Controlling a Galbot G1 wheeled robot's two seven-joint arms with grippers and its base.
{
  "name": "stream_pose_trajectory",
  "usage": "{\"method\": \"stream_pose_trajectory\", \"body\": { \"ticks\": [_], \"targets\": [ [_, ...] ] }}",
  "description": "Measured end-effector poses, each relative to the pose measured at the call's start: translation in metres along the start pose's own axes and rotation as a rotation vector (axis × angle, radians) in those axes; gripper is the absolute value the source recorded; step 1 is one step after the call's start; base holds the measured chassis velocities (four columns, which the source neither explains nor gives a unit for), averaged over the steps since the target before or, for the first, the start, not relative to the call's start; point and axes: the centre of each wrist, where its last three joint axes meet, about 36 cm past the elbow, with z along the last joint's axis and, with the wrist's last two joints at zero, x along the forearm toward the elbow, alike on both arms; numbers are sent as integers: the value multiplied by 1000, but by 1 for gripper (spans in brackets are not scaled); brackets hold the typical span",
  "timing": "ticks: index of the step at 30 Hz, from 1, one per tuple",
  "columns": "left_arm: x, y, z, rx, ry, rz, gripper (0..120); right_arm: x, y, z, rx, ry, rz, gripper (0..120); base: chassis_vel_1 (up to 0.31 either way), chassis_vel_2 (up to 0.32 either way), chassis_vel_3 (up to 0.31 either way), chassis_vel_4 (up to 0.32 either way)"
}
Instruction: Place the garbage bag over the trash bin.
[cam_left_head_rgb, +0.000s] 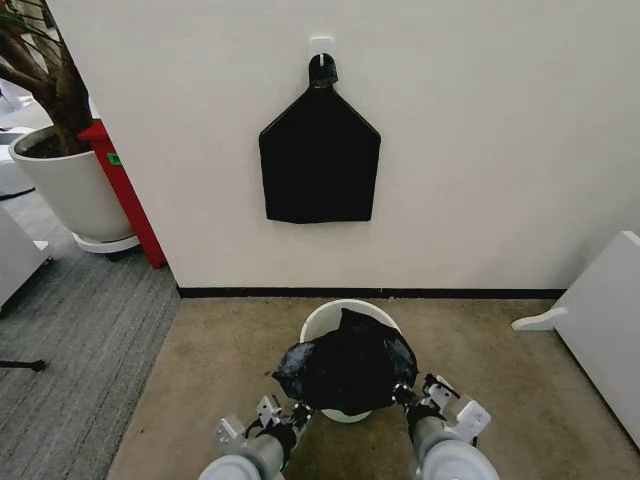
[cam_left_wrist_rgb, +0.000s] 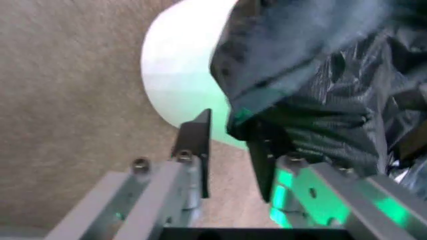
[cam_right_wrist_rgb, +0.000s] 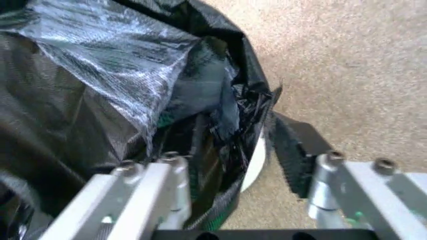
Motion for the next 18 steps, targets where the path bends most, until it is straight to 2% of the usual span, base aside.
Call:
{"method": "stream_pose_trajectory", "body": {
  "ticks": [2, 4, 7, 8, 11, 14, 15, 18],
  "targets": [
    [2, 0, 0, -7, -1, -1, 30, 2, 0, -1, 2, 0, 2, 38, 0, 0, 0, 0],
    [13, 1, -2, -44, -8, -5, 39, 11, 2, -3, 6, 0, 4, 50, 0, 0, 0, 0],
    [22, -3, -2, -65, 0, 6, 50, 21, 3, -5, 6, -2, 2, 60, 0, 0, 0, 0],
    [22, -3, -2, -65, 0, 6, 50, 21, 3, -5, 6, -2, 2, 60, 0, 0, 0, 0],
    [35, -7, -1, -95, 18, 19, 65, 32, 5, -9, 4, -8, -7, 73, 0, 0, 0, 0],
    [45, -8, 1, -117, 24, 30, 77, 39, 6, -11, 5, -14, -13, 85, 0, 0, 0, 0],
    [45, -8, 1, -117, 24, 30, 77, 39, 6, -11, 5, -14, -13, 85, 0, 0, 0, 0],
    [56, -13, 2, -140, 38, 50, 90, 48, 6, -13, 18, -30, -17, 98, 0, 0, 0, 0]
  ]
}}
